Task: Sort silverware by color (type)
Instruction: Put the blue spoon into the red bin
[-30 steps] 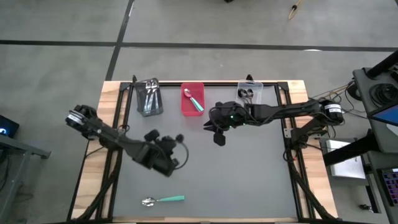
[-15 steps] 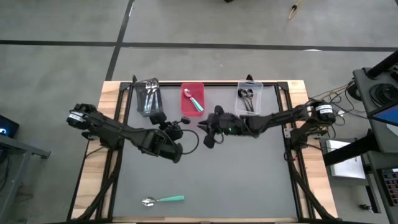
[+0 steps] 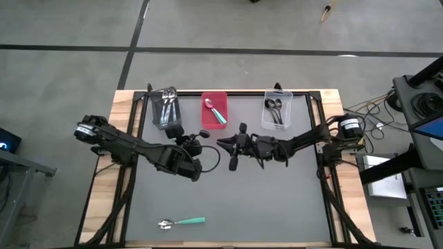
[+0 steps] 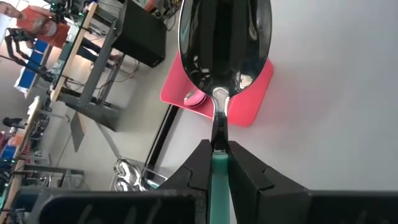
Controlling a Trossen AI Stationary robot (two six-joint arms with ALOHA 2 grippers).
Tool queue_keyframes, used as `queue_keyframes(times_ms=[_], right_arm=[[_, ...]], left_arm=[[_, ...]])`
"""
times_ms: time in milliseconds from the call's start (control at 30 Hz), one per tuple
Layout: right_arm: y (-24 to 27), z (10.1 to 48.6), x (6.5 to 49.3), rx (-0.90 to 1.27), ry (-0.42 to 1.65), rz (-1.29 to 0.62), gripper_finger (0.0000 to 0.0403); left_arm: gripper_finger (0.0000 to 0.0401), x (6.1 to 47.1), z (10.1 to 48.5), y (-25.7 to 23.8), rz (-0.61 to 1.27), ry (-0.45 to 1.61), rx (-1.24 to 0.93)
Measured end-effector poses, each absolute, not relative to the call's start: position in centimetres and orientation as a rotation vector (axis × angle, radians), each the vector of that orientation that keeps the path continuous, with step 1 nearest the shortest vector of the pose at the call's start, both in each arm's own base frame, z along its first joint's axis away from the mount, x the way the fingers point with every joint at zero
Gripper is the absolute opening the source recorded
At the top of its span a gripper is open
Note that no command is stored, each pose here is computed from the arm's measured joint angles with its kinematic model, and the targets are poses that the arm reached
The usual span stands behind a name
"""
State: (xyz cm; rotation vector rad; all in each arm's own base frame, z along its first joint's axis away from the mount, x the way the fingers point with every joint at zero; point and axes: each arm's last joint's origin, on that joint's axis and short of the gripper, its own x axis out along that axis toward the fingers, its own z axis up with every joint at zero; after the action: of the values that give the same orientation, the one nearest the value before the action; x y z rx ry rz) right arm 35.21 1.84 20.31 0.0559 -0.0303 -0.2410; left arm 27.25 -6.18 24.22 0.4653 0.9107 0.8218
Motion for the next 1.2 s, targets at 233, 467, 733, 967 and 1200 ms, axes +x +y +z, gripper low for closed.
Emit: queue_keyframes(times_ms=[233, 467, 733, 967, 1200], right_arm=[[1.7, 20.7, 36.5, 0.054, -0.018, -0.291, 0.0136], [1.6, 21.5, 38.0, 0.034, -0.043, -0.298, 0.0224], [0.8, 22.2, 38.8, 0.033, -0.047, -0.320, 0.0234], [0.3, 22.3, 39.0, 0.056, -0.045, -0.331, 0.0180], [0.1, 22.3, 39.0, 0.060, -0.039, -0.344, 0.0058]], left_arm=[[0.0015, 27.3, 24.2, -6.2, 0.822, 0.903, 0.457], [0.0015, 27.5, 24.2, -6.3, 0.821, 0.884, 0.440], [0.0015, 28.0, 24.3, -6.5, 0.801, 0.849, 0.381], [0.0015, 28.2, 24.4, -6.6, 0.800, 0.826, 0.361], [0.0016, 28.4, 24.4, -6.6, 0.800, 0.807, 0.344]])
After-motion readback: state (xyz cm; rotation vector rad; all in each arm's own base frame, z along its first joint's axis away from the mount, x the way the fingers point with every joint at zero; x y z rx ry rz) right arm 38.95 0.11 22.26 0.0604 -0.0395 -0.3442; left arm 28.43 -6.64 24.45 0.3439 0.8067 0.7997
